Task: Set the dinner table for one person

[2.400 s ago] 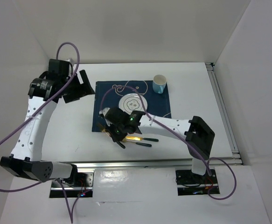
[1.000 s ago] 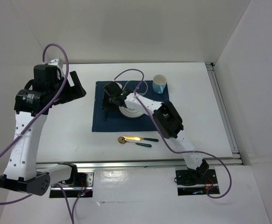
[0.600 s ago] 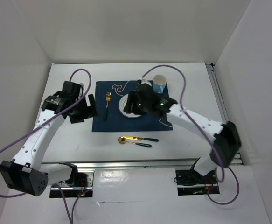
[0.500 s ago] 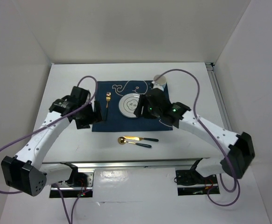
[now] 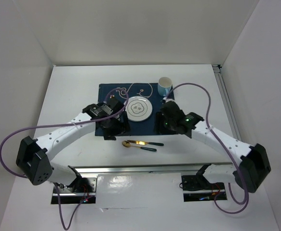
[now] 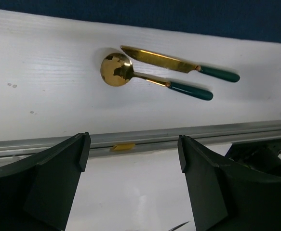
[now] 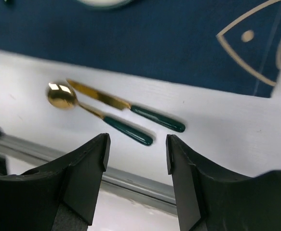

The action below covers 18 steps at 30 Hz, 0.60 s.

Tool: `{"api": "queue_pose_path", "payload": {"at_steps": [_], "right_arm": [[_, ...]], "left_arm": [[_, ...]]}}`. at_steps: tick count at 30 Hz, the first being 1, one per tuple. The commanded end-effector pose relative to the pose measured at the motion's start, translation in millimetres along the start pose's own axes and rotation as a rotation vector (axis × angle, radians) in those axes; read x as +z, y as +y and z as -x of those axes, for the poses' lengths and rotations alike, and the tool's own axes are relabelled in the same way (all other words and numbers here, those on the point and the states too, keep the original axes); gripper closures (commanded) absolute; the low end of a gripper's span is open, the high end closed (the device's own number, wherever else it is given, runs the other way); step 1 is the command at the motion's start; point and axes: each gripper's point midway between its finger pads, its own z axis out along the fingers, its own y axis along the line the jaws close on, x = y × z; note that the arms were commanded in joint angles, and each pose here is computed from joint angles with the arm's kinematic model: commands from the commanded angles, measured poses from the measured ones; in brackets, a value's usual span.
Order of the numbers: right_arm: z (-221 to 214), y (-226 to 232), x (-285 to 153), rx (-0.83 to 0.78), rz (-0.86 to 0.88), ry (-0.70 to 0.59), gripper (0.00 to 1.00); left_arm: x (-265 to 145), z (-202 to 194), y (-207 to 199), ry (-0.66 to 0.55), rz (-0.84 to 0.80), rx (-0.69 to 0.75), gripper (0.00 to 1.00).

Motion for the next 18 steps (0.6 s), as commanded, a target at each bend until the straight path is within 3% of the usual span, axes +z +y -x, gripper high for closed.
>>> {"api": "queue_pose_path", "payload": {"at_steps": [1,5,9,18], "right_arm": [[-43.6,18.1,15.7,-0.216,0.082,0.176,0.39],[-76.4,36.9,39.8,-0.372,0.121,0.310,0.29],[-97.3,34.6,57.4,-0.487,0.081,0.350,0.29],[-112.8,42.9,75.7,-0.572,0.101,0.364,0.37]], "left_arm": [[-13.4,20.1,0.6,-0.086,0.032,-0.057,0.08],[-37.0,44.4,11.7,-0.167,0.045,-0.100,0.07],[-49.7,62.8,25.2,-0.203,0.042,-0.134,0.07],[-55.5,70.9,33.1,-0.203,0.014,-0.150,0.07]]}}
